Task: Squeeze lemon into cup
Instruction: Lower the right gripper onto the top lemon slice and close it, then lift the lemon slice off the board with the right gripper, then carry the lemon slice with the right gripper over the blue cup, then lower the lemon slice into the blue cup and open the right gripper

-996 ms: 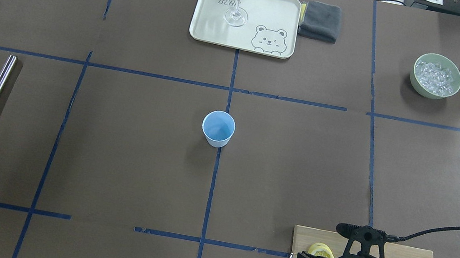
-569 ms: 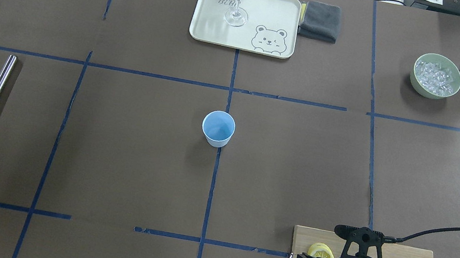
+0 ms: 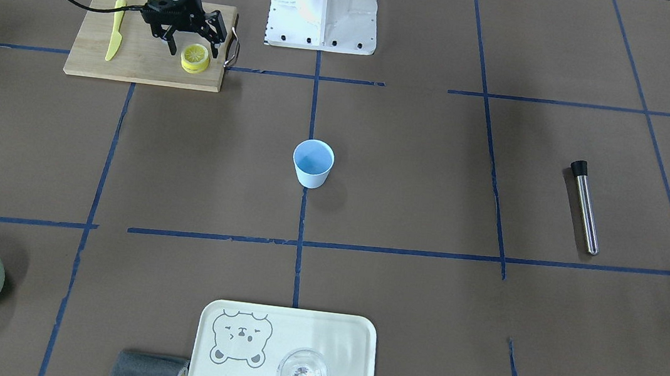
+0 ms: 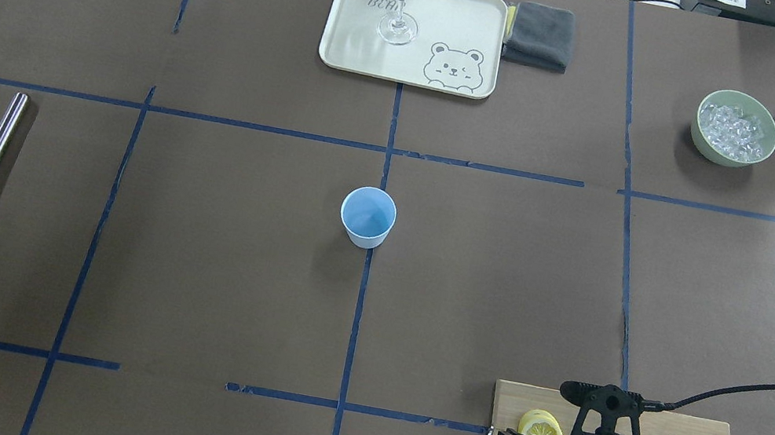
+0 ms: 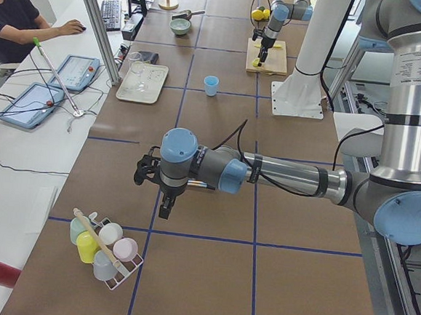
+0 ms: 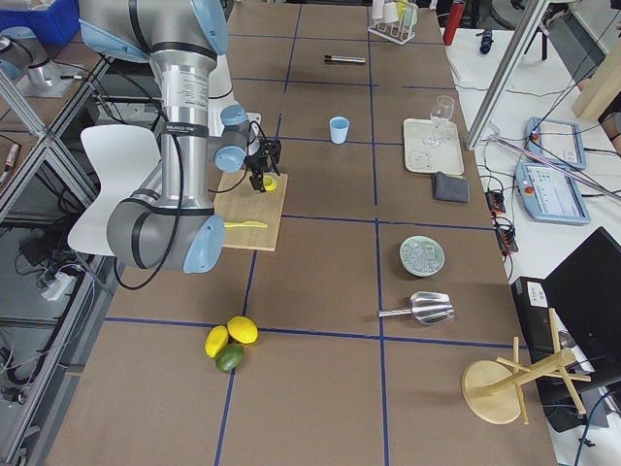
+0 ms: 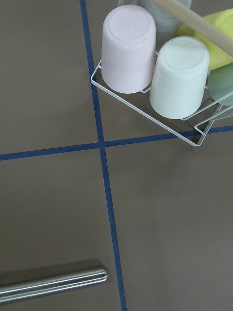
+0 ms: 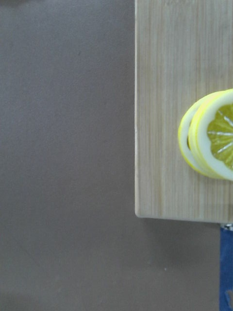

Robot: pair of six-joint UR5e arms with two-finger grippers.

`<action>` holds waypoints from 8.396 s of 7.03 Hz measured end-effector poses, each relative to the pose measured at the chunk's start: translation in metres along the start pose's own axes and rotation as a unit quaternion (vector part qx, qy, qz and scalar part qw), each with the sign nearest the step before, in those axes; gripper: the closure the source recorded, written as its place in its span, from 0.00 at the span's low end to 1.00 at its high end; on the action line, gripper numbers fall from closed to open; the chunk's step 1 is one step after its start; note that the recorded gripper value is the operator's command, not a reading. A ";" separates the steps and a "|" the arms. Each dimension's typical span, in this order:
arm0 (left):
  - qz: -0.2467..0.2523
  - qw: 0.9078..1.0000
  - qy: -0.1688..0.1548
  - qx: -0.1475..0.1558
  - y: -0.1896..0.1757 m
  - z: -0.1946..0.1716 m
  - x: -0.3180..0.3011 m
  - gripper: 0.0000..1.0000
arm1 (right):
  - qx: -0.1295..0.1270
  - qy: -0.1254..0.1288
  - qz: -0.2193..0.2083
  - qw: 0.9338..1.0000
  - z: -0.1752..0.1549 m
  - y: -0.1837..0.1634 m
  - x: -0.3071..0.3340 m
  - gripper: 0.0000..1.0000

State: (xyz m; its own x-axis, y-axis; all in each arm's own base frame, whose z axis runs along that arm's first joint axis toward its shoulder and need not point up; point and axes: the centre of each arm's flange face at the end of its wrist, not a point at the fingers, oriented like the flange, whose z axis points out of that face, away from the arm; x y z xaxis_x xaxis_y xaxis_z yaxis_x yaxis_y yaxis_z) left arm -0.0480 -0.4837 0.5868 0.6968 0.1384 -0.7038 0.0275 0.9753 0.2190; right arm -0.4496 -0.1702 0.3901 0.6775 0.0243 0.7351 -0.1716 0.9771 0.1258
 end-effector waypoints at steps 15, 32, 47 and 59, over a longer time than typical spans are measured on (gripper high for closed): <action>0.001 1.000 0.001 0.001 0.000 -0.001 0.001 0.00 | 0.002 0.003 0.001 1.000 0.002 -0.004 0.002 0.17; -0.001 1.000 0.003 0.000 0.003 -0.001 0.000 0.00 | 0.020 -0.018 0.021 0.999 -0.029 -0.031 -0.001 0.39; 0.000 1.000 0.004 0.002 0.004 -0.003 0.002 0.00 | 0.027 0.007 0.095 0.995 -0.058 -0.267 -0.274 0.41; 0.002 1.000 0.005 0.006 0.002 -0.008 0.006 0.00 | -0.010 0.011 0.093 0.996 -0.012 -0.276 -0.292 0.32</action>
State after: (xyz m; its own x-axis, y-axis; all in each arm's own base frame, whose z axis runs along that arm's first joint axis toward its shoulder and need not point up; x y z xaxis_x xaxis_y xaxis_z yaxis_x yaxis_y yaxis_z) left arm -0.0499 -0.4791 0.5778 0.6895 0.1446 -0.7097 0.0332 0.9725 0.2304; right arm -0.5918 -0.4445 0.1331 0.6505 0.2095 0.7301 -0.2811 0.9594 -0.0248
